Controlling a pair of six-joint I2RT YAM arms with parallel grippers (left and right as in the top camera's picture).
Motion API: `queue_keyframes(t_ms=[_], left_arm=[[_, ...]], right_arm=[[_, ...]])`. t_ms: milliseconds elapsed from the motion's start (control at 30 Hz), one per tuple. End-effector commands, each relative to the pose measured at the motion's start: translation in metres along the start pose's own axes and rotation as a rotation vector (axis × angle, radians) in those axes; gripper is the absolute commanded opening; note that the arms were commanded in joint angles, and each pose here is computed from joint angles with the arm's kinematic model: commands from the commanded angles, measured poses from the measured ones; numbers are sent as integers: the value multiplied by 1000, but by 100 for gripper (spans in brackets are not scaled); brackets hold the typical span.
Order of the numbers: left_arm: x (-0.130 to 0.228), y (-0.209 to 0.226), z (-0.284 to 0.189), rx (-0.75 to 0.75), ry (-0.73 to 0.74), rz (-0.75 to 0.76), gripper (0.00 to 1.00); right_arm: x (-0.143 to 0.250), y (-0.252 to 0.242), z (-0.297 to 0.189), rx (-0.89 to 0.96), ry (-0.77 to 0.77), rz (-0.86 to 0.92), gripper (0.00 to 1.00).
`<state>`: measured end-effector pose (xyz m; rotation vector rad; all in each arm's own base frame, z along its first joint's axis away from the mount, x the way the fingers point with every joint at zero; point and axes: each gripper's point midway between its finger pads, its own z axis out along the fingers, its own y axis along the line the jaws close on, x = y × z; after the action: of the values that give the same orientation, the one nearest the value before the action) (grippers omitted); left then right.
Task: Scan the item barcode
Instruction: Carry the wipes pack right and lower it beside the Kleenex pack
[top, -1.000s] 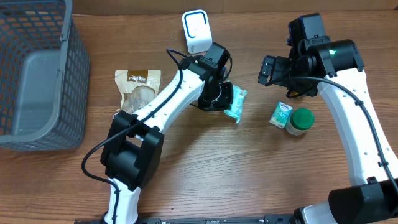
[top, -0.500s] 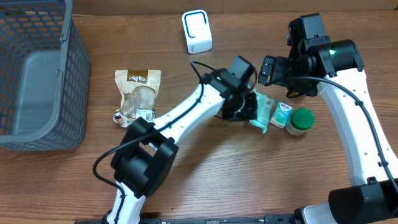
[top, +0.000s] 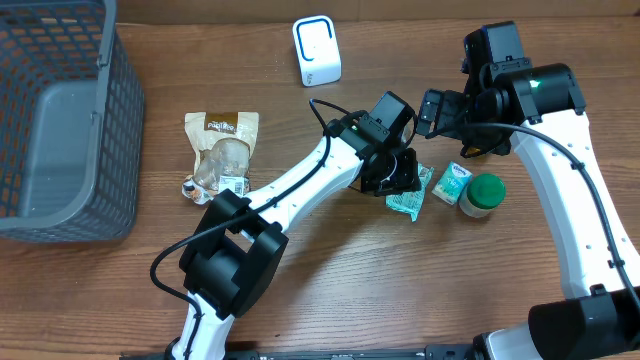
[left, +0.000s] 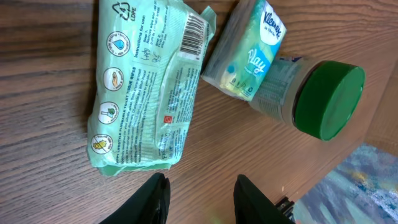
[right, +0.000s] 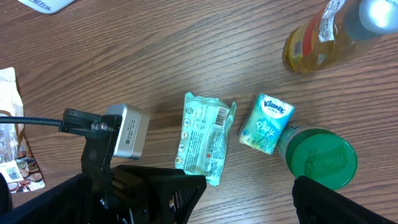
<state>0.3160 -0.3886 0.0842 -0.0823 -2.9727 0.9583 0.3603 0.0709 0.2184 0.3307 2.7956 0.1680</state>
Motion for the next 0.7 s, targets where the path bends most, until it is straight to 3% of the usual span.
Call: queue_keyframes(t_ms=[0, 667], left_arm=[[-4, 9, 2, -35, -19, -8, 35], [-42, 59, -13, -301, -233, 9, 31]], right_arm=[[-2, 2, -7, -13, -20, -7, 100], [-2, 2, -7, -13, -20, -7, 100]])
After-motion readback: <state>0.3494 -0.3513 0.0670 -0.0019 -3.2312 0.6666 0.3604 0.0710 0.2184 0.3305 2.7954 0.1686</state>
